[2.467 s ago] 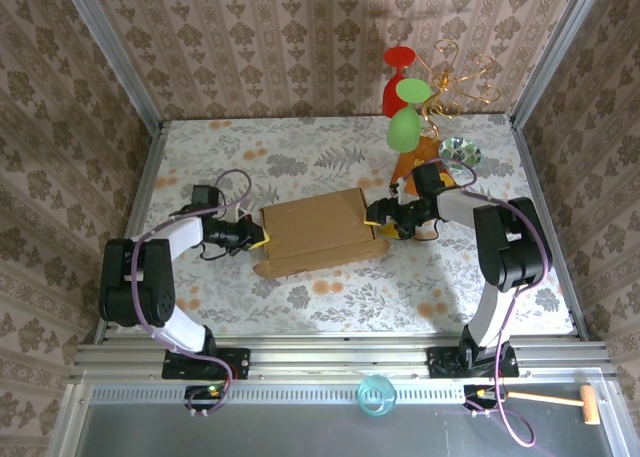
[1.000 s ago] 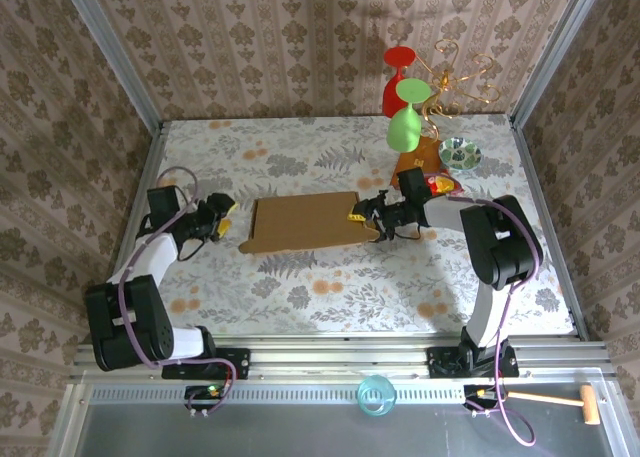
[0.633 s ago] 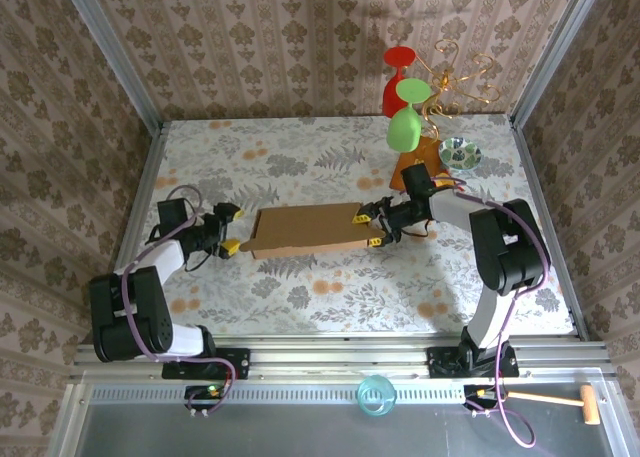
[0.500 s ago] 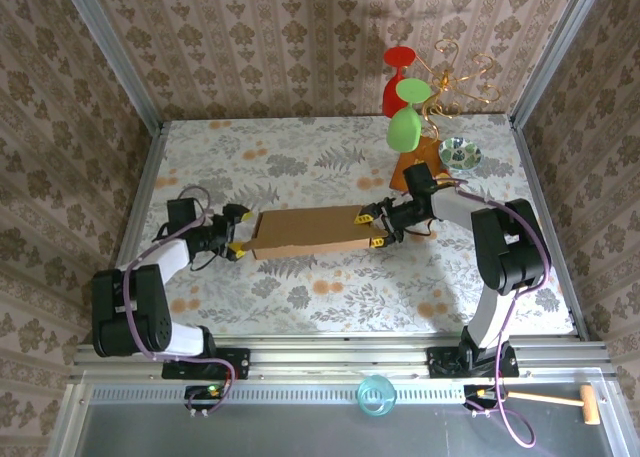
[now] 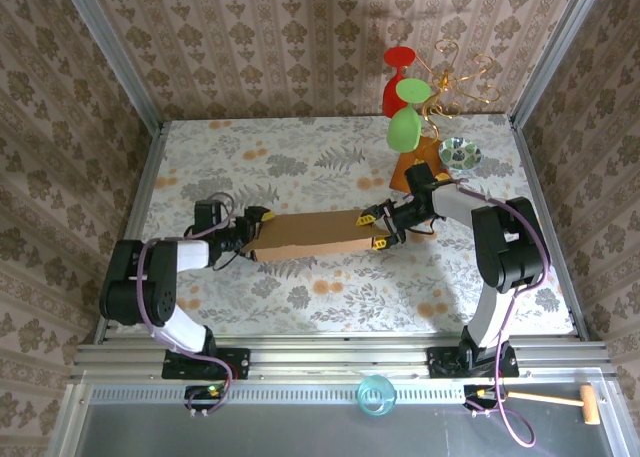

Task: Fold the paper box

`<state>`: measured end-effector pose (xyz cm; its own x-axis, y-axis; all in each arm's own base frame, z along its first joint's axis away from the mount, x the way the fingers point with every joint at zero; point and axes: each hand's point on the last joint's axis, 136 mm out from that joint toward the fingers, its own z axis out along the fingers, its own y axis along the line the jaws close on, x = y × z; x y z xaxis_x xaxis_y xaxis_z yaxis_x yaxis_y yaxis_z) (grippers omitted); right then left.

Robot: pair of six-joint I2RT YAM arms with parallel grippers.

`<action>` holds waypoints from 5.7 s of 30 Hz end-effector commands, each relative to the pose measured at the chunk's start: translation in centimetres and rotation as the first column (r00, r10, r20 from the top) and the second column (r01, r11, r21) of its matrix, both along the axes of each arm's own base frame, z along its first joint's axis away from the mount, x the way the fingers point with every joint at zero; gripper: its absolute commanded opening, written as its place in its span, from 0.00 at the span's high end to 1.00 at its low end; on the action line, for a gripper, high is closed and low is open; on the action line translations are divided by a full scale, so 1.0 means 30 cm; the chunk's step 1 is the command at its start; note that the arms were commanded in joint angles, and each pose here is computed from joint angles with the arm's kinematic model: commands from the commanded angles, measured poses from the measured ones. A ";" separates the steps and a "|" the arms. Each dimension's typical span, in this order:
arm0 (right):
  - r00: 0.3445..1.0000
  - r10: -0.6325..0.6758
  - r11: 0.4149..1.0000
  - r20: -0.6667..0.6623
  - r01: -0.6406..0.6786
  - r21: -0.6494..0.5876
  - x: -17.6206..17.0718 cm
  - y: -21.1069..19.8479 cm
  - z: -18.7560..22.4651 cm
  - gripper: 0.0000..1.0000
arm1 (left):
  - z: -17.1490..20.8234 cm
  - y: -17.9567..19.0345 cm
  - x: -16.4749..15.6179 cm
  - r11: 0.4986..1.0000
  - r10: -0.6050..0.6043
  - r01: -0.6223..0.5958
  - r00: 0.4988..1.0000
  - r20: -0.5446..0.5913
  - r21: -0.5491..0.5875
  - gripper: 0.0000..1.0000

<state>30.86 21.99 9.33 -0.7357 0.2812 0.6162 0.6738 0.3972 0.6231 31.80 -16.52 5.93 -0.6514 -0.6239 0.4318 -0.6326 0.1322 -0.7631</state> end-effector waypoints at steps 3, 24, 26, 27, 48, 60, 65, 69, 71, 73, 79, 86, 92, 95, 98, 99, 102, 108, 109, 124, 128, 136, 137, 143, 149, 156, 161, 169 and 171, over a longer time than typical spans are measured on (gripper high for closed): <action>0.991 -0.020 0.999 -0.132 0.016 -0.030 -0.038 -0.015 -0.041 0.45 | -0.002 -0.053 -0.023 0.997 0.047 -0.050 0.998 -0.045 -0.062 0.22; 0.999 -0.030 0.995 0.018 0.032 -0.099 0.006 -0.070 0.044 0.24 | -0.001 -0.013 -0.146 0.982 0.183 -0.189 0.936 -0.300 0.009 0.63; 0.999 -0.029 0.994 0.032 0.032 -0.107 0.004 -0.077 0.051 0.23 | -0.007 -0.008 -0.152 0.978 0.200 -0.209 0.926 -0.319 0.004 0.64; 0.998 -0.033 0.992 0.048 0.038 -0.117 0.008 -0.086 0.060 0.23 | -0.006 -0.005 -0.153 0.975 0.210 -0.221 0.922 -0.325 0.004 0.64; 0.061 0.699 0.695 0.712 0.179 -0.697 -0.018 -0.180 0.498 0.59 | -0.004 0.147 -0.235 0.956 0.284 -0.281 0.818 -0.500 0.083 0.68; -0.040 0.809 0.582 0.587 -0.092 -0.808 0.037 0.001 0.402 0.36 | -0.041 0.197 -0.171 0.962 0.267 -0.252 0.802 -0.534 0.102 0.67; 0.050 0.806 0.589 0.590 -0.168 -0.790 0.060 0.038 0.327 0.34 | -0.047 0.213 -0.152 0.960 0.276 -0.259 0.800 -0.532 0.109 0.67; 0.089 0.817 0.577 0.570 -0.168 -0.800 0.086 0.036 0.283 0.38 | -0.057 0.213 -0.146 0.962 0.270 -0.252 0.798 -0.538 0.109 0.67; 0.096 0.816 0.578 0.570 -0.169 -0.799 0.101 0.044 0.269 0.41 | -0.060 0.213 -0.147 0.963 0.266 -0.247 0.798 -0.540 0.110 0.67; 0.105 0.811 0.585 0.576 -0.171 -0.793 0.114 0.054 0.263 0.44 | -0.062 0.213 -0.149 0.964 0.264 -0.244 0.798 -0.542 0.110 0.66; 0.145 0.831 0.556 0.537 -0.184 -0.811 0.129 0.044 0.223 0.61 | -0.068 0.220 -0.146 0.962 0.268 -0.249 0.794 -0.546 0.111 0.64; 0.130 0.814 0.580 0.566 -0.122 -0.805 0.137 0.036 0.348 0.46 | -0.083 0.235 -0.159 0.954 0.294 -0.267 0.764 -0.574 0.133 0.66; 0.140 0.819 0.571 0.556 -0.108 -0.814 0.147 -0.004 0.393 0.42 | -0.082 0.243 -0.151 0.955 0.294 -0.255 0.752 -0.590 0.151 0.66; 0.137 0.834 0.550 0.534 -0.139 -0.824 0.141 -0.007 0.379 0.49 | -0.084 0.246 -0.144 0.955 0.293 -0.252 0.748 -0.596 0.154 0.66; 0.136 0.833 0.552 0.536 -0.149 -0.821 0.137 -0.002 0.381 0.53 | -0.083 0.248 -0.138 0.956 0.290 -0.246 0.744 -0.602 0.158 0.67; 0.138 0.832 0.554 0.538 -0.146 -0.820 0.141 -0.001 0.382 0.54 | -0.084 0.247 -0.142 0.957 0.288 -0.241 0.740 -0.608 0.160 0.67; 0.138 0.830 0.557 0.541 -0.144 -0.818 0.145 0.004 0.387 0.58 | -0.084 0.253 -0.140 0.955 0.295 -0.243 0.733 -0.613 0.170 0.67; 0.138 0.836 0.547 0.530 -0.149 -0.824 0.151 0.006 0.377 0.65 | -0.087 0.261 -0.136 0.950 0.310 -0.253 0.719 -0.622 0.181 0.67; 0.137 0.838 0.545 0.529 -0.151 -0.825 0.150 0.007 0.376 0.65 | -0.086 0.260 -0.133 0.951 0.308 -0.252 0.720 -0.622 0.179 0.68; 0.107 0.851 0.525 0.514 -0.149 -0.838 0.163 0.047 0.361 0.65 | -0.085 0.259 -0.118 0.953 0.301 -0.247 0.727 -0.617 0.174 0.68; 0.106 0.856 0.516 0.505 -0.151 -0.843 0.165 0.057 0.352 0.72 | -0.085 0.258 -0.116 0.954 0.299 -0.245 0.727 -0.617 0.173 0.68; 0.104 0.875 0.483 0.473 -0.119 -0.868 0.167 0.063 0.351 0.92 | -0.085 0.258 -0.112 0.954 0.299 -0.246 0.727 -0.618 0.172 0.68; 0.106 0.877 0.480 0.469 -0.116 -0.870 0.167 0.064 0.351 0.93 | -0.085 0.258 -0.112 0.954 0.298 -0.245 0.727 -0.618 0.172 0.68; 0.110 0.883 0.466 0.457 -0.083 -0.881 0.165 0.063 0.383 0.80 | -0.089 0.258 -0.113 0.953 0.301 -0.249 0.725 -0.620 0.172 0.68; 0.100 0.882 0.469 0.461 -0.078 -0.880 0.164 0.054 0.410 0.77 | -0.090 0.261 -0.111 0.952 0.304 -0.249 0.722 -0.621 0.177 0.68; 0.101 0.873 0.487 0.478 -0.100 -0.868 0.153 0.056 0.404 0.88 | -0.088 0.260 -0.108 0.953 0.303 -0.247 0.725 -0.619 0.177 0.68; 0.109 0.874 0.484 0.474 -0.102 -0.869 0.156 0.056 0.391 0.96 | -0.086 0.260 -0.109 0.953 0.301 -0.245 0.726 -0.618 0.178 0.68; 0.150 0.861 0.499 0.486 -0.067 -0.864 0.165 0.054 0.411 1.00 | -0.089 0.259 -0.106 0.951 0.308 -0.260 0.721 -0.621 0.169 0.68; 0.200 0.843 0.519 0.499 -0.060 -0.853 0.166 0.059 0.418 1.00 | -0.090 0.258 -0.104 0.949 0.311 -0.268 0.718 -0.623 0.165 0.67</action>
<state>35.66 24.30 20.30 -0.7352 -0.4569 -0.5007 -0.5670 0.8193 0.0849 28.93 -10.74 5.61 -0.0936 -0.6844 0.7231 -0.9741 -0.0872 -0.2086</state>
